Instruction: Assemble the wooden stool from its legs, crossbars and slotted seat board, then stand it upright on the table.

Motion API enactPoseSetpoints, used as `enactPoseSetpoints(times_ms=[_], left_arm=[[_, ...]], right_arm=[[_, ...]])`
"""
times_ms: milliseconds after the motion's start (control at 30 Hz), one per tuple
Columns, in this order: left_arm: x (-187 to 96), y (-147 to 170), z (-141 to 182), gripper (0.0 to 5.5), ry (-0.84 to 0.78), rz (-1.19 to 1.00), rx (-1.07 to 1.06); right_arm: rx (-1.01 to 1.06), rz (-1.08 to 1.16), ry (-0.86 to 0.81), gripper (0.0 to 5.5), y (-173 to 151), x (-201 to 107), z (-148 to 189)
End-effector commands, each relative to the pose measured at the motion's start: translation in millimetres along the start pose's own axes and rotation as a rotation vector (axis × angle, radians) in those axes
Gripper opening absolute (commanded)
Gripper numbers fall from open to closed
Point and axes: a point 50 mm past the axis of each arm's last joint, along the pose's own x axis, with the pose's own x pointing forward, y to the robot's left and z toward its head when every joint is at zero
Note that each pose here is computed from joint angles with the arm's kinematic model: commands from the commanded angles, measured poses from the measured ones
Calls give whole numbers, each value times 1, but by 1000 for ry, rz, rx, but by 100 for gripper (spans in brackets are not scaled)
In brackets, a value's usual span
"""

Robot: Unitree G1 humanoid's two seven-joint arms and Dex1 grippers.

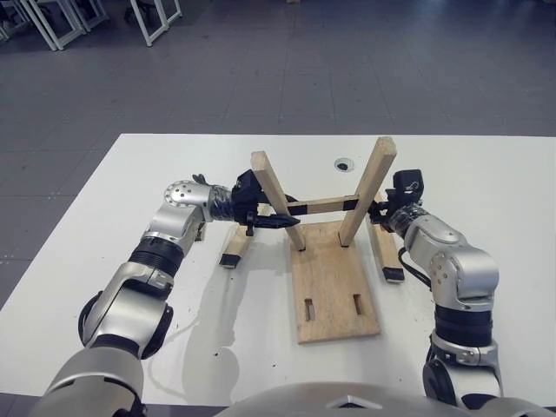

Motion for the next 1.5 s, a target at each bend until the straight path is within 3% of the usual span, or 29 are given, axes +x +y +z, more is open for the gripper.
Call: enactPoseSetpoints(times_ms=[33,100,167,300,467,733,833,1000,1133,1200,1400,1500], left_arm=[[19,-32,-61,206,371,-208,10],[19,-30,-58,206,348,-195,20],[21,-28,-54,206,323,-181,31],[25,-25,-46,206,280,-182,100],[31,-16,-35,206,263,-190,158],[39,-13,-24,206,230,-229,202],[41,-7,-16,288,208,-197,228],[38,-1,-10,359,232,-190,268],[7,8,-12,419,421,-157,264],[-7,12,-12,419,482,-112,238],[-59,34,26,419,488,231,195],[-66,62,105,357,50,757,108]], right_arm=[[-137,68,42,344,-31,-19,3],[-240,70,122,344,-67,-37,2],[-303,186,194,344,-76,-51,4],[-425,751,358,344,-38,-85,-5],[-543,1049,380,344,4,-82,-19],[-729,1049,392,344,17,-49,-71],[-741,1056,413,340,15,-54,-83],[-740,1029,418,340,14,-56,-93],[-715,988,409,340,13,-57,-96],[-706,975,407,340,13,-58,-97],[-697,942,398,340,11,-57,-99],[-697,937,398,340,10,-57,-100]])
